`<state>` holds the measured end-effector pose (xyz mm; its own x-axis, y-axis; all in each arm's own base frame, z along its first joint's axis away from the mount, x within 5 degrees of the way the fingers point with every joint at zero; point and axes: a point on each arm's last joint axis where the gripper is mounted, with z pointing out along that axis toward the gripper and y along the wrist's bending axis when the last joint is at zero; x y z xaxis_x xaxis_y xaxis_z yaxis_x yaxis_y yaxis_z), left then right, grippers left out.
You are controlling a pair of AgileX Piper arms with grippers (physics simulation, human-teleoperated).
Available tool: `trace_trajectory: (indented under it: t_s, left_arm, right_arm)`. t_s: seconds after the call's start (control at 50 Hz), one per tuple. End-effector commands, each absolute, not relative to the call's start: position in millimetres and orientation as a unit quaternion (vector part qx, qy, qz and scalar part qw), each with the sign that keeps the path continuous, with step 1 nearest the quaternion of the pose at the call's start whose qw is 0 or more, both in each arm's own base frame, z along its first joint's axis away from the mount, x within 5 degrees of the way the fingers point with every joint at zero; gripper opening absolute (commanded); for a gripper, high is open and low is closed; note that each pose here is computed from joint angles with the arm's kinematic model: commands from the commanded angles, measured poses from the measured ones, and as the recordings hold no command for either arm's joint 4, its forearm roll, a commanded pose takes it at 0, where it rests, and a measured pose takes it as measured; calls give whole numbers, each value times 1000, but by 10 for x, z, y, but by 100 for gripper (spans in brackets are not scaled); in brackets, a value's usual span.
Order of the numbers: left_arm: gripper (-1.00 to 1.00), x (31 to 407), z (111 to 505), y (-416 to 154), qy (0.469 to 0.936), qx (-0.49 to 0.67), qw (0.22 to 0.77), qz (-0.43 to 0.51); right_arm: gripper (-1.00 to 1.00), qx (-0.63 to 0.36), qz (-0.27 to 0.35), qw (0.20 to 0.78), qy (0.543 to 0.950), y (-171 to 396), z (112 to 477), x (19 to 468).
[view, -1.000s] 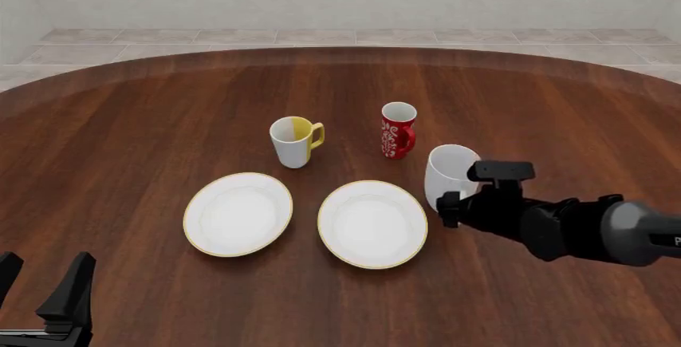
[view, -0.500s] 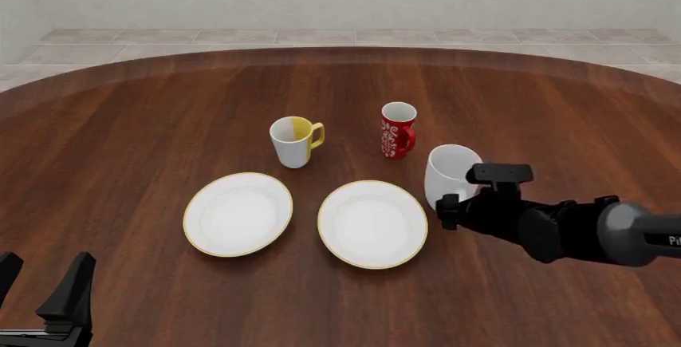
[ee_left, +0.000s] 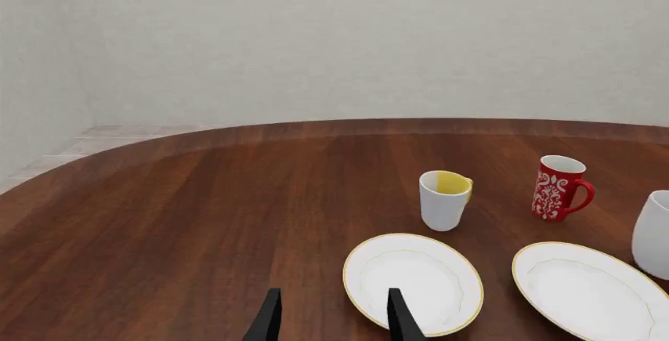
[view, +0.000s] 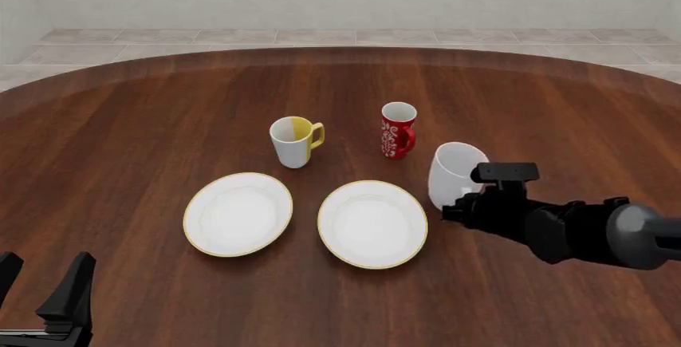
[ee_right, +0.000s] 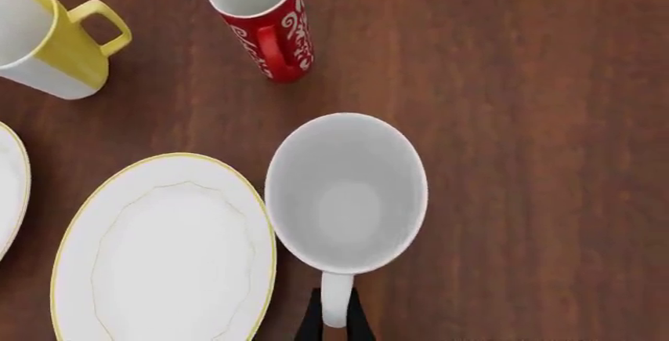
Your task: Put the white mug on the left plate.
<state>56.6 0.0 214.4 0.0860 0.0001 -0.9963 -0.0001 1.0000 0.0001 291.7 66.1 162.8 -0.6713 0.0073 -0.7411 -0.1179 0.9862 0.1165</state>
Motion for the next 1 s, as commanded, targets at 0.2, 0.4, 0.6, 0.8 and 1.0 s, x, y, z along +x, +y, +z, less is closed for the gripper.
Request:
trace_trajectory:
  t_s: [0.2, 0.4, 0.6, 0.8, 1.0]
  left_arm:
    - [100, 566, 2144, 0, 676, 0, 737, 0]
    - [100, 566, 2144, 0, 676, 0, 737, 0]
    - [100, 566, 2144, 0, 676, 0, 737, 0]
    - [100, 566, 2144, 0, 676, 0, 737, 0]
    - [100, 566, 2144, 0, 676, 0, 737, 0]
  right_arm:
    - [-100, -47, 66, 424, 902, 606, 1811, 2880]
    - [-100, -67, 61, 442, 892, 616, 2047, 2856]
    - [-100, -78, 64, 462, 881, 651, 2292, 2850]
    - [-100, -91, 70, 469, 876, 739, 2413, 2891]
    - [-100, -112, 79, 472, 871, 894, 2534, 2954]
